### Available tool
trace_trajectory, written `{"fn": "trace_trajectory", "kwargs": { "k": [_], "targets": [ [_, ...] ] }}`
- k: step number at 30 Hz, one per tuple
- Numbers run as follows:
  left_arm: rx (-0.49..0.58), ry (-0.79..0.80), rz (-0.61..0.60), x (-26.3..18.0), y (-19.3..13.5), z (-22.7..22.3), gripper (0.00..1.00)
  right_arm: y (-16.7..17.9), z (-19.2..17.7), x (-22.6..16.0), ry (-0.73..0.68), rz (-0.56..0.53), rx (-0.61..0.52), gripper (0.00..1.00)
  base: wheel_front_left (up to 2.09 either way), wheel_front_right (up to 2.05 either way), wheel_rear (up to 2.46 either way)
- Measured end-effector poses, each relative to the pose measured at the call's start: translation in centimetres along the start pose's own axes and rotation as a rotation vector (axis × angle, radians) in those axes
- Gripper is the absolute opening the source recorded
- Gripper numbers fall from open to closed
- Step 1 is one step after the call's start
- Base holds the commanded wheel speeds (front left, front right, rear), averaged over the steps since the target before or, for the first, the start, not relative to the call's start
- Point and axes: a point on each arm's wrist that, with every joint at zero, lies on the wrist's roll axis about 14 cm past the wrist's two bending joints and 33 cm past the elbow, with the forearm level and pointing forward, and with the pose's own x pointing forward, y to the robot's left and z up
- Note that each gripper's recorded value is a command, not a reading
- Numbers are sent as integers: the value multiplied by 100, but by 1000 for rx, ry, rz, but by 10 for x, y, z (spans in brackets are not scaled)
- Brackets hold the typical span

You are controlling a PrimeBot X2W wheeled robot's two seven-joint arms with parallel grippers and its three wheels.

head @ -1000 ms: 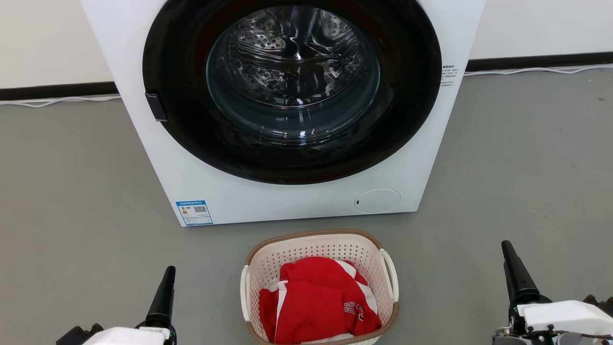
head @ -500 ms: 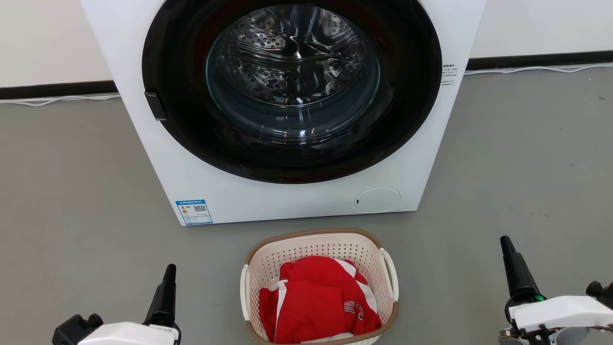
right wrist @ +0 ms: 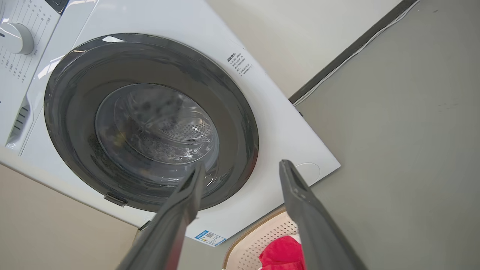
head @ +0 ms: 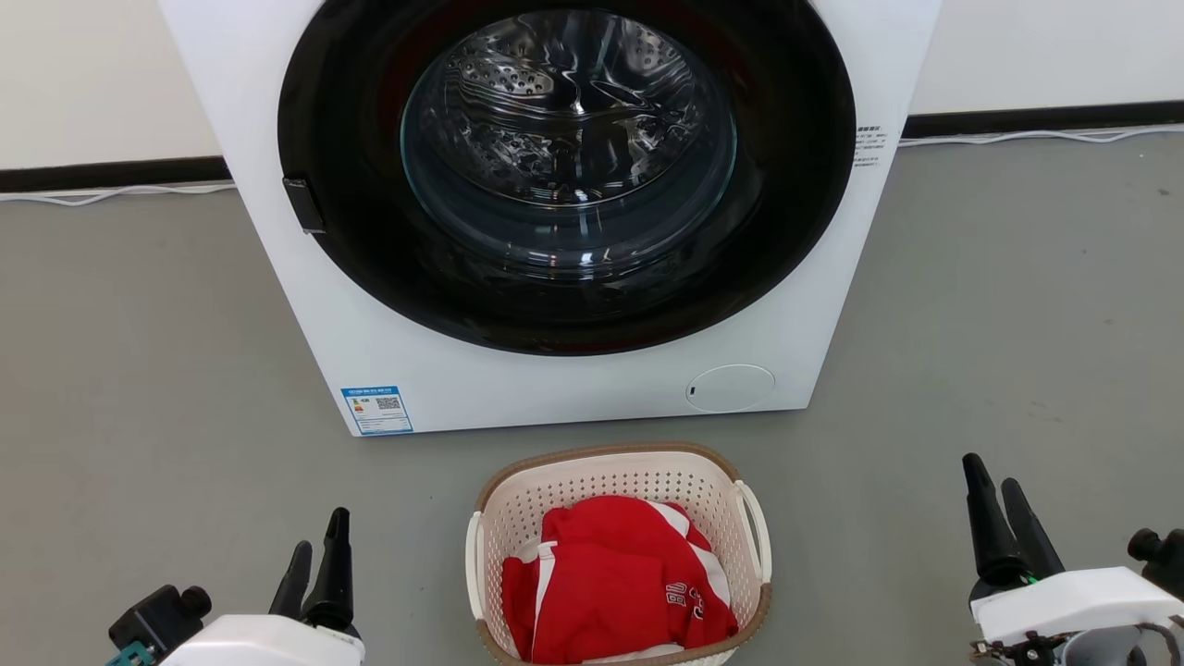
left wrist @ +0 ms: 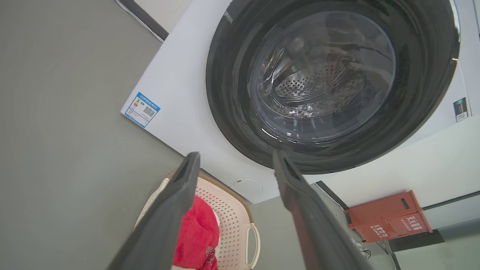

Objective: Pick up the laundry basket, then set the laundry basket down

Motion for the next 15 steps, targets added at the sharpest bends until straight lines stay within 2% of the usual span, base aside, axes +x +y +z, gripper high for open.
{"fn": "trace_trajectory", "kwargs": {
  "k": [15],
  "targets": [
    [201,-31,-2,0,2,6,100,3,0,0,0,30,-208,100,0,0,0]
  ]
}}
